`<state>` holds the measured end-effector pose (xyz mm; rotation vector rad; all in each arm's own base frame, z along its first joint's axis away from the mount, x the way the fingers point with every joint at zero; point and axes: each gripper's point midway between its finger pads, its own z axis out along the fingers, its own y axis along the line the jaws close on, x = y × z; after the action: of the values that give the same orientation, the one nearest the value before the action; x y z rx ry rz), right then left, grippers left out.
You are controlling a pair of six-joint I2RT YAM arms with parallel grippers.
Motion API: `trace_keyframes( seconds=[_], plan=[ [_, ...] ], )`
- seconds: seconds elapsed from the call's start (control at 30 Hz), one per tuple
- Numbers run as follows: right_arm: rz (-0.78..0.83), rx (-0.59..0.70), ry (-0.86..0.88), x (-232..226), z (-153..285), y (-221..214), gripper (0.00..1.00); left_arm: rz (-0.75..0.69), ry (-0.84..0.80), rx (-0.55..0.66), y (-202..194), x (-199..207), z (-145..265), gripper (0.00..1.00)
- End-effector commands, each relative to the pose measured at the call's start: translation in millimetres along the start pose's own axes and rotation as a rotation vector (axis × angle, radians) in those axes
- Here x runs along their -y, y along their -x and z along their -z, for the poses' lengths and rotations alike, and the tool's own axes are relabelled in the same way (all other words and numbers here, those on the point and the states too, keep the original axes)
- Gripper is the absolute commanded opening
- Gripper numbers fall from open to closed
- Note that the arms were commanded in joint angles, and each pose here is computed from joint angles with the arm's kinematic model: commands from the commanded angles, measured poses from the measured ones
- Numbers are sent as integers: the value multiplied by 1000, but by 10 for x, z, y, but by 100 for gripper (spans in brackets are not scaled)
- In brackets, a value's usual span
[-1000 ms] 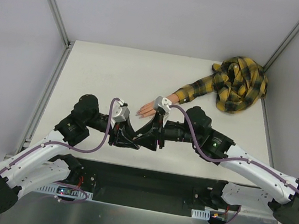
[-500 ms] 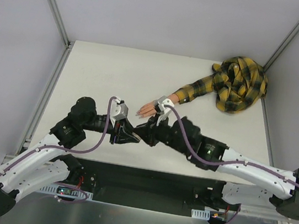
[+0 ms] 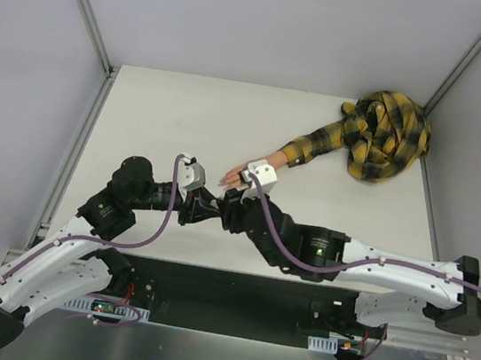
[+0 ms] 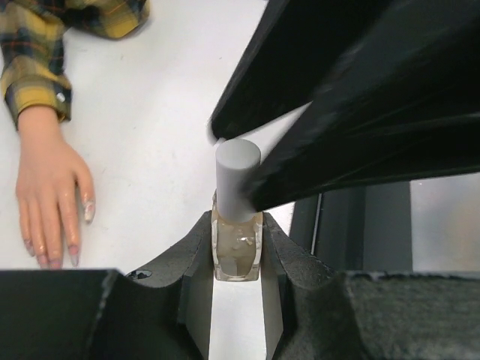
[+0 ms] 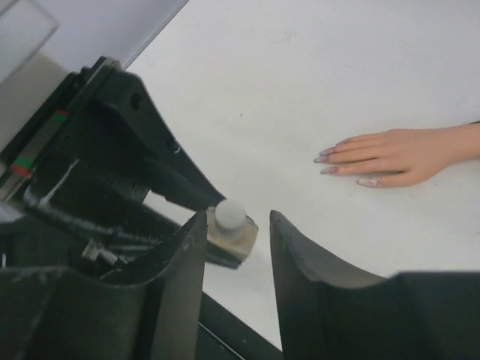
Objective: Paint the nails
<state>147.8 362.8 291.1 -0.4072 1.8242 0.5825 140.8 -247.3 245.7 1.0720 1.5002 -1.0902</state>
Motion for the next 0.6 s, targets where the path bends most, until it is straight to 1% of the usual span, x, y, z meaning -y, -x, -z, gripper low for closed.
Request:
trace_keyframes(
  seconds=[0.0, 0.03, 0.07, 0.1, 0.13, 0.17, 0.2, 0.23, 0.27, 0.3, 0.33, 0.37, 0.43, 0.47, 0.5, 0.57],
  plan=[
    [58, -29, 246, 24, 303, 191, 57, -16, -24, 27, 156, -1, -12, 0],
    [59, -30, 266, 70, 291, 218, 62, -15, -38, 27, 159, 22, -13, 0],
    [63, -50, 368, -32, 374, 203, 66, -14, -58, 26, 155, 55, -13, 0],
    [97, -31, 430, -44, 431, 230, 72, -10, -106, 25, 160, 134, -14, 0],
    [105, -25, 479, -41, 443, 263, 74, -10, -142, 25, 165, 190, -13, 0],
    [132, -55, 636, -216, 580, 194, 75, -11, -177, 35, 195, 248, -12, 0],
    [147, -58, 698, -262, 640, 198, 75, -17, -266, 37, 195, 383, 6, 0],
    [178, -54, 736, -266, 650, 201, 75, -27, -308, 44, 208, 449, 22, 0],
    [189, -65, 799, -324, 719, 175, 75, 18, -344, 41, 192, 519, 35, 0],
    [192, -62, 820, -342, 734, 187, 74, -4, -391, 61, 237, 590, 57, 0],
    [197, -67, 829, -320, 704, 176, 73, -4, -408, 69, 249, 615, 64, 0],
    [196, -77, 885, -366, 758, 160, 72, 13, -427, 67, 225, 648, 75, 0],
    [192, -81, 916, -370, 727, 128, 69, -2, -469, 75, 246, 707, 100, 0],
    [193, -90, 969, -417, 783, 99, 68, 11, -481, 71, 241, 724, 106, 0],
    [194, -85, 988, -433, 787, 106, 64, 18, -493, 67, 233, 729, 101, 0],
    [193, -102, 1025, -464, 795, 52, 61, 25, -515, 61, 234, 749, 105, 0]
  ],
)
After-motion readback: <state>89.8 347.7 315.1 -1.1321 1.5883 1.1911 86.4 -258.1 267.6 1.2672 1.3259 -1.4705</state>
